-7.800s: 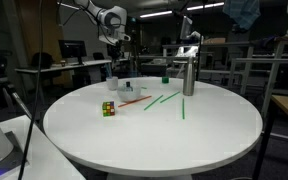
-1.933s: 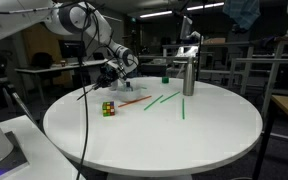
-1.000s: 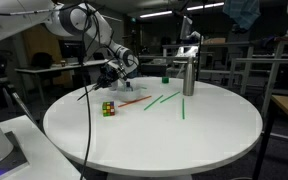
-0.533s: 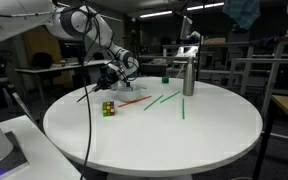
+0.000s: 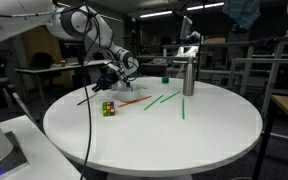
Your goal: Take the pen from the white cup and put it on the table
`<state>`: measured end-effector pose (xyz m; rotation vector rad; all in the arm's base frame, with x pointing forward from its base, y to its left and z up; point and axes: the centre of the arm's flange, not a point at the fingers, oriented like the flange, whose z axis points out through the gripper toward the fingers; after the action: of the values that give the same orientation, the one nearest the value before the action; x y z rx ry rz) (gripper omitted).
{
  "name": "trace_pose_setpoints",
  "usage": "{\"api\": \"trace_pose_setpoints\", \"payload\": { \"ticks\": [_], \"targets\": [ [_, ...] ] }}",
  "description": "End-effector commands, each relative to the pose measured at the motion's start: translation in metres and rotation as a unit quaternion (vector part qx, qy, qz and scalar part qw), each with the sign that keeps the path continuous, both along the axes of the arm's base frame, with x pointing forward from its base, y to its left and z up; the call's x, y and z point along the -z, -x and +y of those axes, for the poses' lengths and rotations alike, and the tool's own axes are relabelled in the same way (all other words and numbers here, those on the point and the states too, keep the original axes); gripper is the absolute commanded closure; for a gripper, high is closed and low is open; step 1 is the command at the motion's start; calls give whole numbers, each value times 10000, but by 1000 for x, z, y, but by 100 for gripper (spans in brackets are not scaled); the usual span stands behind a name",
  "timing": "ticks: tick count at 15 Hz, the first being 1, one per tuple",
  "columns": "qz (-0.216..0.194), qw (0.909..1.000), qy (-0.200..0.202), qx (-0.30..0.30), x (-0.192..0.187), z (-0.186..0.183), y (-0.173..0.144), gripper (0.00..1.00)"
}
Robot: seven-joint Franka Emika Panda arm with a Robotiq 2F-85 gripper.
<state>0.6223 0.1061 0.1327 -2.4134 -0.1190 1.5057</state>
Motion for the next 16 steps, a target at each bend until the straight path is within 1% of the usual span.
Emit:
{"api": "trace_pose_setpoints", "payload": {
  "ticks": [1,2,7,10,11,14,16],
  "targets": [
    [117,9999,46,20,-5,-3,-17,44],
    [117,9999,44,20,-6,-3,-17,35],
    [60,10000,72,-16,-16,-2,-20,0],
    [-207,9996,169,-75,-38,-1,-29,0],
    [-387,9988,264,-118,-50,0,-34,0],
    [-944,9935,575,-268,-91,3,-48,0],
    [-1289,9882,747,-353,-121,5,-55,0]
  ]
}}
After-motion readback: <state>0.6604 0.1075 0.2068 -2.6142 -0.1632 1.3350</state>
